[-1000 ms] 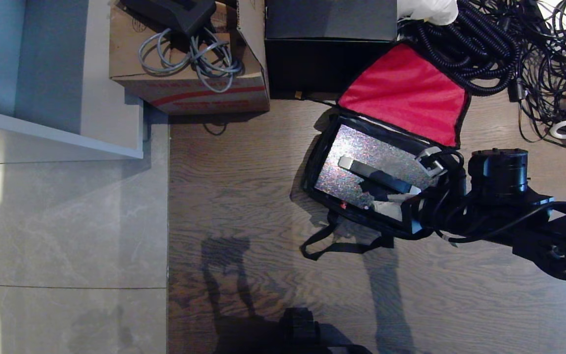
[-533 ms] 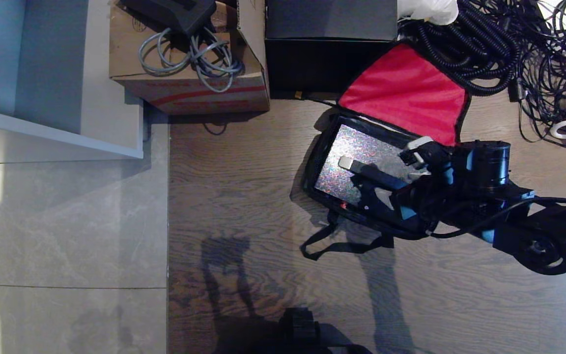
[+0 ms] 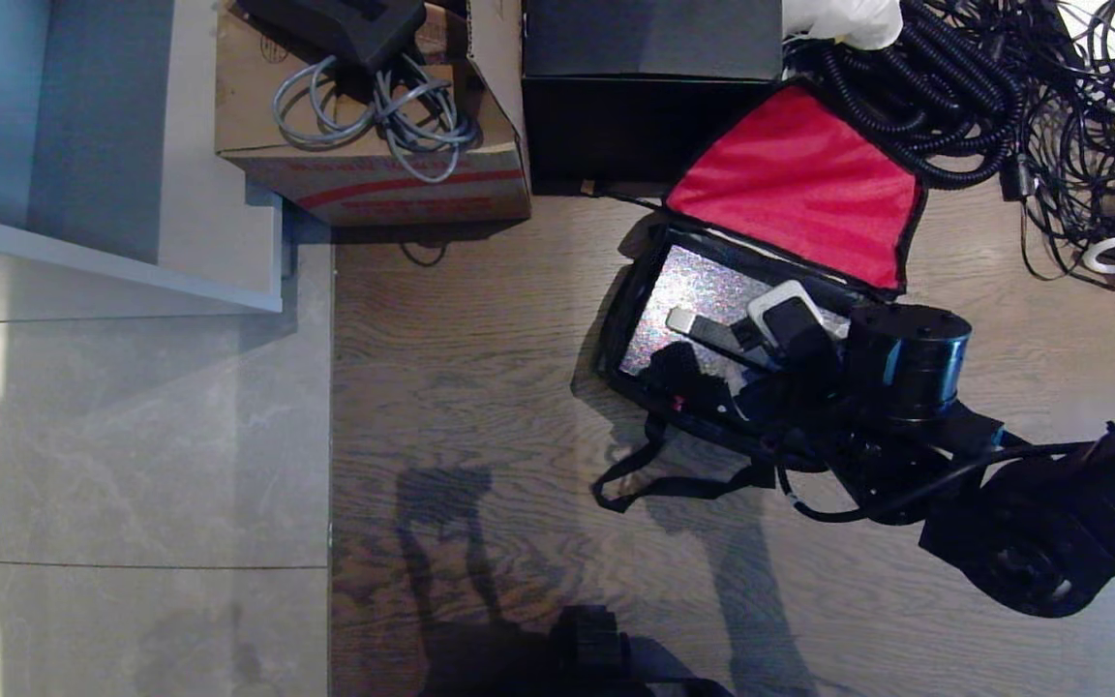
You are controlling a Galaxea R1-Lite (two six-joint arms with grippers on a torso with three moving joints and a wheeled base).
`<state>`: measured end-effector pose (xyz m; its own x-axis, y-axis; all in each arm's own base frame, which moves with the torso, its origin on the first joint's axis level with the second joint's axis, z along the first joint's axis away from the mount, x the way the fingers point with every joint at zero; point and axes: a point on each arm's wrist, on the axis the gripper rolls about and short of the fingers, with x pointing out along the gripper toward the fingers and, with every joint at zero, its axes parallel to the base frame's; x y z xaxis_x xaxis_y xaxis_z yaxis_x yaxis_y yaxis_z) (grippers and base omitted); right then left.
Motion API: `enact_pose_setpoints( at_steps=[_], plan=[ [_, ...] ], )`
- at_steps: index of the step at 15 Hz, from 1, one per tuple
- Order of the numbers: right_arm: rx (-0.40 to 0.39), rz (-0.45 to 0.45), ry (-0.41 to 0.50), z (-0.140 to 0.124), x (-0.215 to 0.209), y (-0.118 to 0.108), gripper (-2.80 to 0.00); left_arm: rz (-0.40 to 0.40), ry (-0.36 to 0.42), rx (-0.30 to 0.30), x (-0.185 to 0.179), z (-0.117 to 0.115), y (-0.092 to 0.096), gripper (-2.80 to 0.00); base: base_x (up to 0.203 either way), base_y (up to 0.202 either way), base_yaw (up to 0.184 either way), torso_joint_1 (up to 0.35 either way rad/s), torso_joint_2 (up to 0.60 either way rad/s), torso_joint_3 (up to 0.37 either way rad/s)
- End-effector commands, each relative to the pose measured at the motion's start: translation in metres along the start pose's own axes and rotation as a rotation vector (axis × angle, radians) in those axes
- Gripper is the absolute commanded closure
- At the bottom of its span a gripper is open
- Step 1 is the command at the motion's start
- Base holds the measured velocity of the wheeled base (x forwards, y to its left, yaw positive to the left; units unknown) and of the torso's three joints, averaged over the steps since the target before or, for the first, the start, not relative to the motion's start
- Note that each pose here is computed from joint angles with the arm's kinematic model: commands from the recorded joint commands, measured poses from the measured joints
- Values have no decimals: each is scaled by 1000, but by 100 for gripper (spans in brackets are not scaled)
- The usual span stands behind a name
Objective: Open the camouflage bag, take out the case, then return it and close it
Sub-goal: Grip the handle
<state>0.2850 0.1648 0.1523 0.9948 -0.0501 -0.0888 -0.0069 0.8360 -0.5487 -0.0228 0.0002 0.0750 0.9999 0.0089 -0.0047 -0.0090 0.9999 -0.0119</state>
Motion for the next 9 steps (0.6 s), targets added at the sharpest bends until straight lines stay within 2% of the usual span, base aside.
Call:
enact_pose_setpoints(
  at_steps=[1,5,9],
  plan=[
    [-117,-17,-43,-6,-4,6,-280,0,0,0,0,0,0,0,0,0,0,0,0,0],
    [-247,-43,-65,-20,7,25,-280,0,0,0,0,0,0,0,0,0,0,0,0,0],
    [-311,-91,-98,-25,23,37,-280,0,0,0,0,0,0,0,0,0,0,0,0,0]
  ],
)
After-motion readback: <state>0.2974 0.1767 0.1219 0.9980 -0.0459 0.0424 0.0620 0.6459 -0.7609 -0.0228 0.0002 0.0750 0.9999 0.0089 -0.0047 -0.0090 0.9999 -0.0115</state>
